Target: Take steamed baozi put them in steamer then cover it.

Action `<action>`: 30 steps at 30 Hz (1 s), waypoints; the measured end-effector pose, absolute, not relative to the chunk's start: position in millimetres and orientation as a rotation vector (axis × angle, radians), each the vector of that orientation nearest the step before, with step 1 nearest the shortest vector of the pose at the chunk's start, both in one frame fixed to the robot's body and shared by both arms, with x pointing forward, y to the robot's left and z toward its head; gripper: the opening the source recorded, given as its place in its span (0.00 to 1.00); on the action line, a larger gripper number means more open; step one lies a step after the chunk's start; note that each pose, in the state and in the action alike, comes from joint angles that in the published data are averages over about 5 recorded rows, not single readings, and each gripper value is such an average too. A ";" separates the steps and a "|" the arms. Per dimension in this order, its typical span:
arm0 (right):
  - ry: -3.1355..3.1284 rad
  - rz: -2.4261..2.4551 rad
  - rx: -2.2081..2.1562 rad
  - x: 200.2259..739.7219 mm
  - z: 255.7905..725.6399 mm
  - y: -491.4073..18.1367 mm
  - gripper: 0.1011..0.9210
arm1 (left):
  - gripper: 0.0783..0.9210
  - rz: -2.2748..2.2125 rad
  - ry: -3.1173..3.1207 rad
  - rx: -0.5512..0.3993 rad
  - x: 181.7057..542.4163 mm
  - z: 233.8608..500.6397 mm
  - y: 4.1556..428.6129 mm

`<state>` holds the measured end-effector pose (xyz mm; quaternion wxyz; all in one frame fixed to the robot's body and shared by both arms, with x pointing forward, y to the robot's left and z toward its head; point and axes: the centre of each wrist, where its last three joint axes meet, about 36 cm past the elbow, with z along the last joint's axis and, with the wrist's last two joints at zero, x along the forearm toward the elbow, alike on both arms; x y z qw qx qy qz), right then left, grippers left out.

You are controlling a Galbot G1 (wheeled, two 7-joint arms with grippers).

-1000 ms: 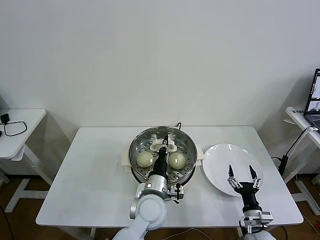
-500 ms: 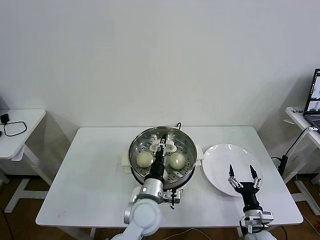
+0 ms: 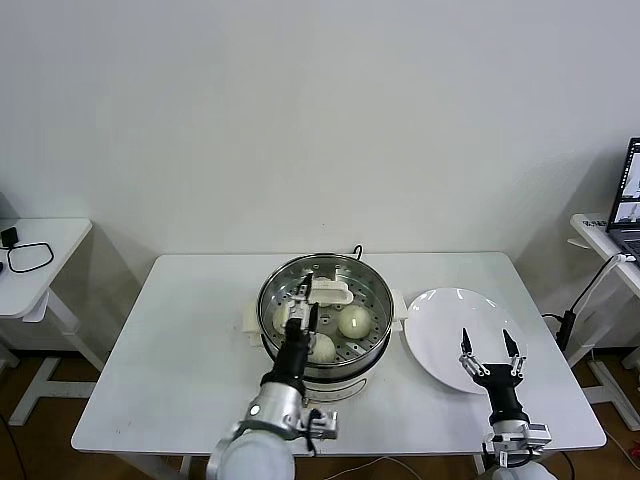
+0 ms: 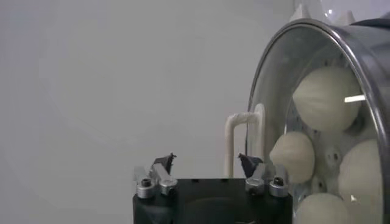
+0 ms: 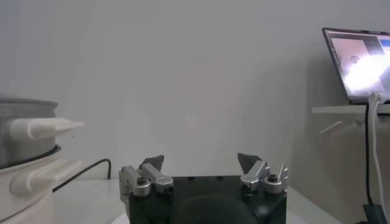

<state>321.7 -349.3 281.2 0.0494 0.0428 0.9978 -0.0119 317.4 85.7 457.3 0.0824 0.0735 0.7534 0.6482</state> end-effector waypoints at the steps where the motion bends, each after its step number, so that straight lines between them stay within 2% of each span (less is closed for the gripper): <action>1: 3.039 -0.036 0.132 321.4 282.1 -350.0 0.88 | 0.88 1.899 2.276 0.221 313.5 460.2 89.5; 8: 3.035 -0.039 0.141 318.6 295.0 -354.7 0.88 | 0.88 1.487 2.540 0.268 296.8 473.1 122.3; 15: 3.029 -0.040 0.132 317.5 318.3 -357.2 0.88 | 0.88 0.983 2.822 0.289 296.6 462.9 162.5; 23: 3.014 -0.038 0.127 317.7 348.4 -355.6 0.88 | 0.88 0.548 2.999 0.203 296.0 437.1 202.5; 30: 3.006 -0.032 0.112 318.4 368.5 -351.8 0.88 | 0.88 0.396 3.042 0.135 291.7 420.6 221.5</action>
